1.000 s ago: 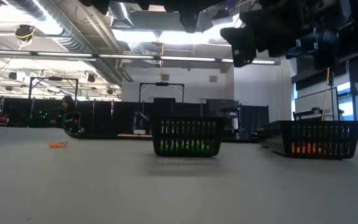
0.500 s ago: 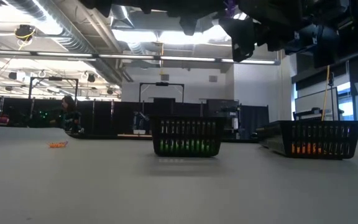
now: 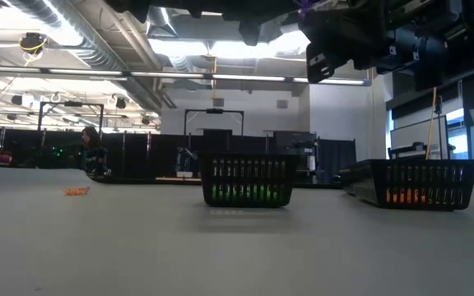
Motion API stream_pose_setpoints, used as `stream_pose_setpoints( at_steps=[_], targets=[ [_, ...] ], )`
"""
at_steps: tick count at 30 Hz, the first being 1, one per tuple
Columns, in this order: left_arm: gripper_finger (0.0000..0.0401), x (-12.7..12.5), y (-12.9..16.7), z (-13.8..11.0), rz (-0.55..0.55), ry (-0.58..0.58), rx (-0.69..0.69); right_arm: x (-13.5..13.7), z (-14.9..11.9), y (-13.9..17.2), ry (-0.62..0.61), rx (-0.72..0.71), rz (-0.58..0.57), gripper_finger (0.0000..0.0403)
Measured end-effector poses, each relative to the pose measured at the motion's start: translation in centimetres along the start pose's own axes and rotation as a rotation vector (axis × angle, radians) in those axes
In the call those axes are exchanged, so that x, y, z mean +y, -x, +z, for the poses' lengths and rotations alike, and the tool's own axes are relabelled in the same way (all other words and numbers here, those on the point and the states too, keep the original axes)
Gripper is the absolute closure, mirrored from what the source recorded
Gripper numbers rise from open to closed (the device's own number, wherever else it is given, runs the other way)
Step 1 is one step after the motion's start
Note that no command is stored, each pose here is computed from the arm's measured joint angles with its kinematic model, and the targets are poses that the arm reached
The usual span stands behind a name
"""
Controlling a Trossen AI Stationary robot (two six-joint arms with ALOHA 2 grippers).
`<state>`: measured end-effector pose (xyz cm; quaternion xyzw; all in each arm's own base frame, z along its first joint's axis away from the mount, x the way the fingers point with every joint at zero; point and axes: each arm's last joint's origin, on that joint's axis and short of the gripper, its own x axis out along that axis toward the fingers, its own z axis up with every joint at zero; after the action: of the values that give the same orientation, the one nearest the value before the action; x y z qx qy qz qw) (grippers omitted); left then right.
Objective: Sort Halloween decoration
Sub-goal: Put the purple spider toy into the top bin
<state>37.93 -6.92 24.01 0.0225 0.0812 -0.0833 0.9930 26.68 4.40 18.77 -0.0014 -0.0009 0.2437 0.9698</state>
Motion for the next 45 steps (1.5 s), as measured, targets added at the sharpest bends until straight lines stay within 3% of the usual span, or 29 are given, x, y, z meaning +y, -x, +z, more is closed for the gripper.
stream_pose_setpoints(
  at_steps=[3,14,25,32,37,42,45],
  targets=[
    [0.0401,0.0,0.0,0.0,0.0,0.001,0.0,0.0,0.0,0.0,0.002,0.002,0.0,0.0395],
    [0.0401,0.4,0.0,0.0,0.154,0.046,0.0,-1.0,-0.1,0.4,-0.041,0.02,-0.087,0.0399],
    [0.0401,0.3,0.0,-0.1,0.148,0.044,0.01,-2.8,0.0,2.0,-0.125,0.116,-0.216,0.0401],
    [0.0401,0.4,0.0,-0.1,0.154,0.044,0.01,-2.7,0.0,2.0,-0.126,0.119,-0.23,0.0402],
    [0.0401,0.4,0.0,-0.1,0.153,0.044,0.01,-3.3,-0.2,3.0,-0.134,0.215,-0.44,0.0403],
    [0.0401,0.4,0.0,-0.1,0.153,0.044,0.011,-4.1,-0.2,5.9,-0.138,0.407,-0.743,0.0403],
    [0.0401,0.4,0.0,-0.1,0.153,0.044,0.011,-3.9,-0.3,8.2,-0.127,0.418,-0.854,0.0403]
  ],
)
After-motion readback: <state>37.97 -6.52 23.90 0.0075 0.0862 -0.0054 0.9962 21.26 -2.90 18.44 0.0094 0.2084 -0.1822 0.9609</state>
